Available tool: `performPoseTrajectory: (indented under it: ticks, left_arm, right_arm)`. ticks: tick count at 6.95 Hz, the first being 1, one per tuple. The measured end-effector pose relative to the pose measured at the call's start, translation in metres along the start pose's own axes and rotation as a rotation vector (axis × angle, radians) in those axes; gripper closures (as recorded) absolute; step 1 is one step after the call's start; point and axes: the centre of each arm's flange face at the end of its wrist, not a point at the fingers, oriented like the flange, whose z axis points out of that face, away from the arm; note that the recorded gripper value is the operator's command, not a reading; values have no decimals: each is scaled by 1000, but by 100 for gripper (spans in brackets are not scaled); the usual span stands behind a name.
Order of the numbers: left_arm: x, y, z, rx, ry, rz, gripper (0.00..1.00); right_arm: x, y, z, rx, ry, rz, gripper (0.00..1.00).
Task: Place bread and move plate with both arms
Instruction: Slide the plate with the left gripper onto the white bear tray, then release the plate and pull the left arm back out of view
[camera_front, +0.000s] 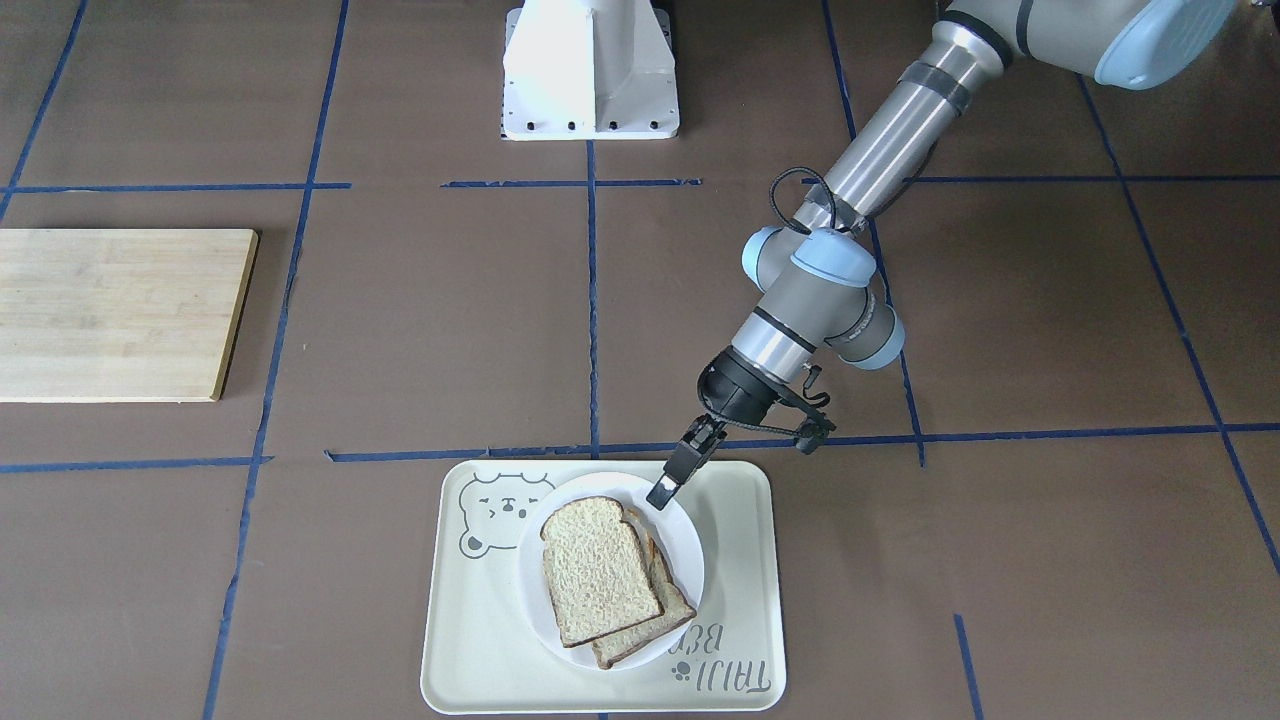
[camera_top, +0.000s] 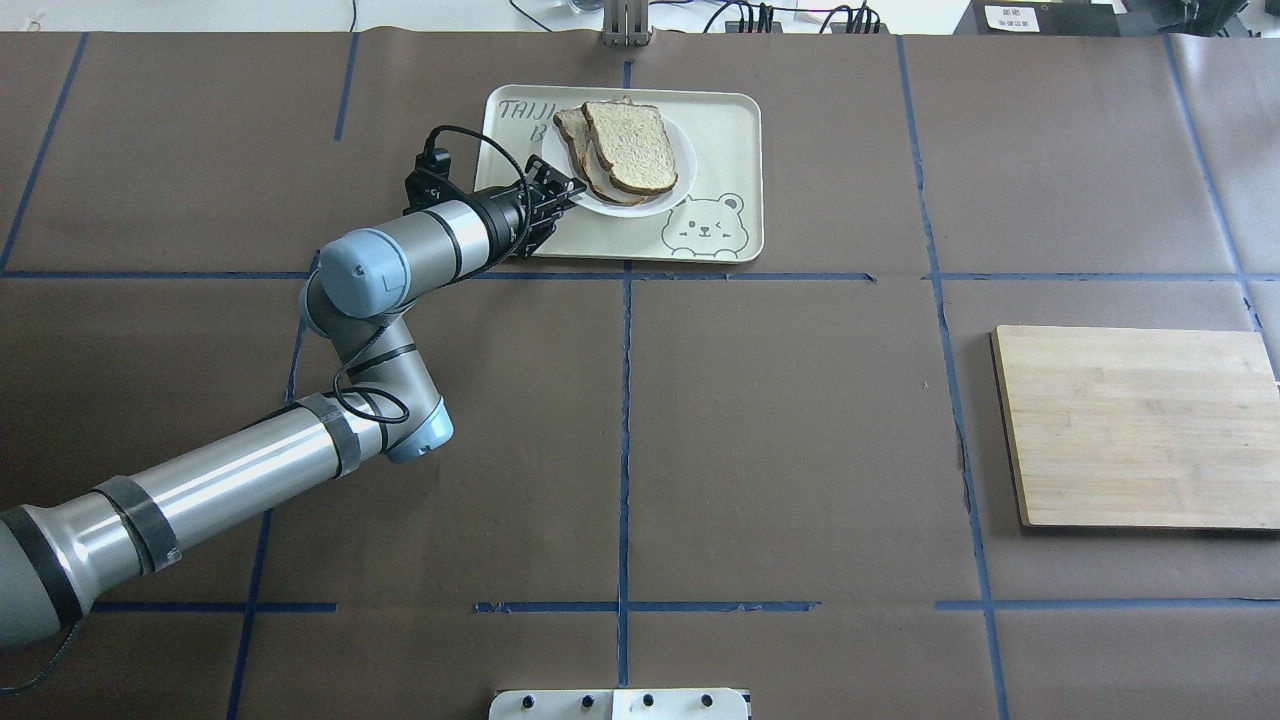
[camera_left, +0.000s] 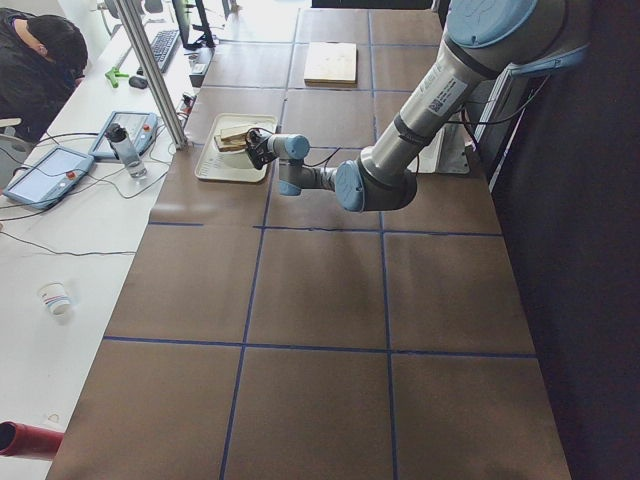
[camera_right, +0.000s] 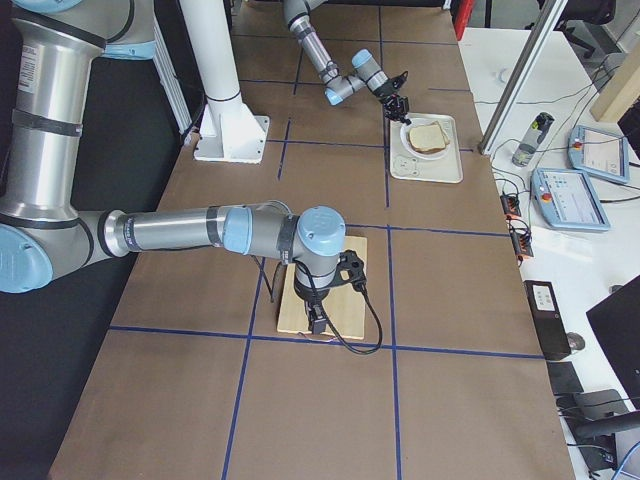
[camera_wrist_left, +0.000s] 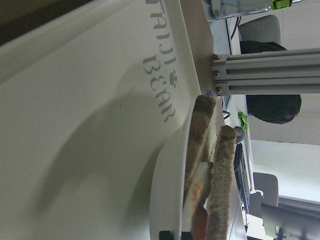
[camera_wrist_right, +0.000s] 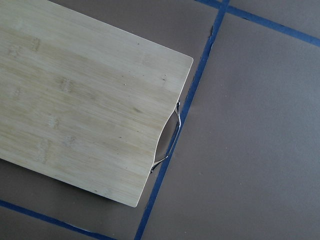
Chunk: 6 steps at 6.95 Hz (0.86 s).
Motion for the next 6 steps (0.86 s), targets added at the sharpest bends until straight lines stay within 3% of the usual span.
performPoseTrajectory:
  ticks: [3,6]
  left_arm:
    - [33,-19,-6,-79,-82,58,0]
    - [65,-22,-63,-190,-285,192,0]
  right_arm:
    - [0,-1,0,1,0,-2,0]
    - [1,0,0,0,0,0,0]
